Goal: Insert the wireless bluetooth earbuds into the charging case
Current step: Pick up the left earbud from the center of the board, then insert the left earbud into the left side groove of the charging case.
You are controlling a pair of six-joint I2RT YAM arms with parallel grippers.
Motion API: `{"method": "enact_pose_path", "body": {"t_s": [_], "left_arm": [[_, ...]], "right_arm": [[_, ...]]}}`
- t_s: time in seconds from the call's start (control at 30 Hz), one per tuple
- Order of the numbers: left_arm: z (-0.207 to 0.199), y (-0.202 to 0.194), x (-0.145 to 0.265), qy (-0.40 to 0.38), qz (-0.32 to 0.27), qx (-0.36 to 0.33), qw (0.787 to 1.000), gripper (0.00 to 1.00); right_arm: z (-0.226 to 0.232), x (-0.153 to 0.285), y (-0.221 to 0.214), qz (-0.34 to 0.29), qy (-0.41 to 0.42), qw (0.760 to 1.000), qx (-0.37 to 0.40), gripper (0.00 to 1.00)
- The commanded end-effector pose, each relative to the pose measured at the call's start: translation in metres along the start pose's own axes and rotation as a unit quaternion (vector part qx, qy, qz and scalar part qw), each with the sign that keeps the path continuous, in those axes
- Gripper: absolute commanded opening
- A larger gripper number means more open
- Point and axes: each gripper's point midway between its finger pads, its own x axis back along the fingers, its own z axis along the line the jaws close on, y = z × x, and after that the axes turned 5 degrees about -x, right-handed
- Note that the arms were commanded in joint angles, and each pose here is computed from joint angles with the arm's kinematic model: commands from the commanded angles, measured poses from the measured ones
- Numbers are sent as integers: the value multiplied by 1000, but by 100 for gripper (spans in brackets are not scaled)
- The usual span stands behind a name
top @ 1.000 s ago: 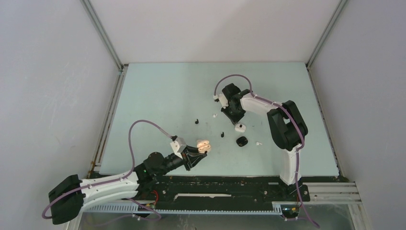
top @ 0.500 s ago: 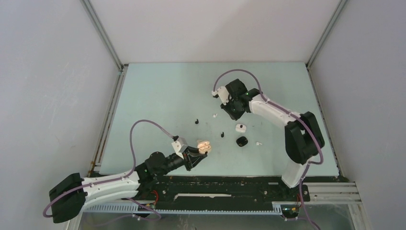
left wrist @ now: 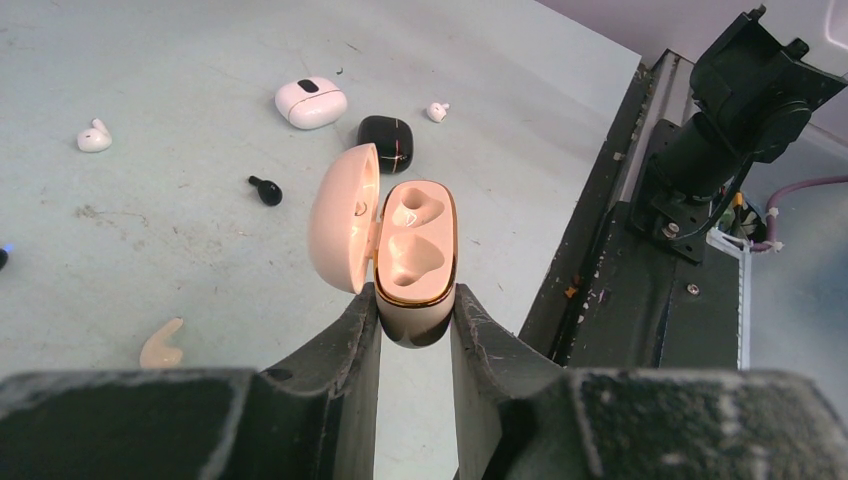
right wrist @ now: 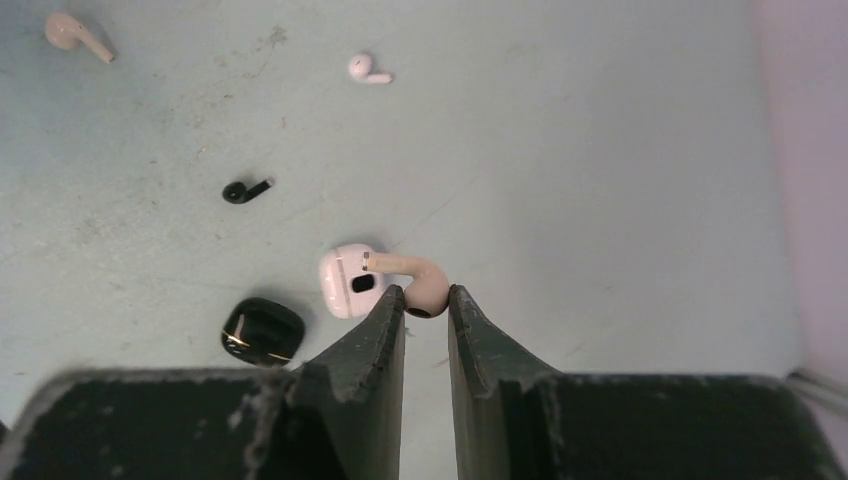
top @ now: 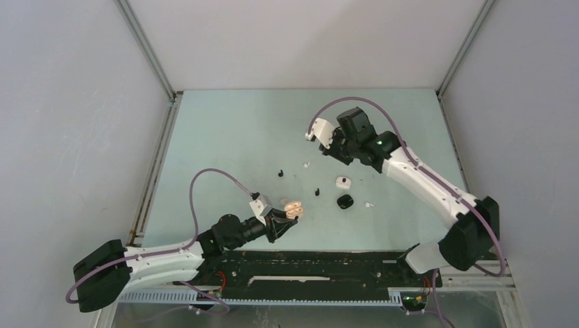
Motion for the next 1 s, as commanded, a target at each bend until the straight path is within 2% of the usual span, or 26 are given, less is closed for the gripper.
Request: {"method": "enact_pose_path", "body": {"t_s": [0.0,0.2,0.33,0.4,0.6,0.7,0.8,0.97], "left_arm": [[-6,35,-10,-10,-48,-10,999,0],[-7,42,-13,-12,-54,-14,998,0],[-13,49,-14,-27,-60,-24,998,0],[-17,53,-15,-39,-64,-28,997,0],[-23,71,-12,-51,-87,-31,994,0],[-25,79,-11,-54,-92,-35,994,0],[-30,90,-13,-61,-98,-33,993,0],[-37,103,-22,-75,-92,-22,993,0]], "right_arm": [[-27,50,46,-97,-60,988,108,0],[-20,97,77,-165,-83,961,205,0],[12,135,89,-222,-90,927,289,0],[29,152,92,-255,-110,899,339,0],[77,193,94,-361,-196,787,459,0],[92,193,89,-375,-226,751,493,0],[98,190,94,-388,-242,737,498,0],[99,177,105,-391,-247,749,475,0]]}}
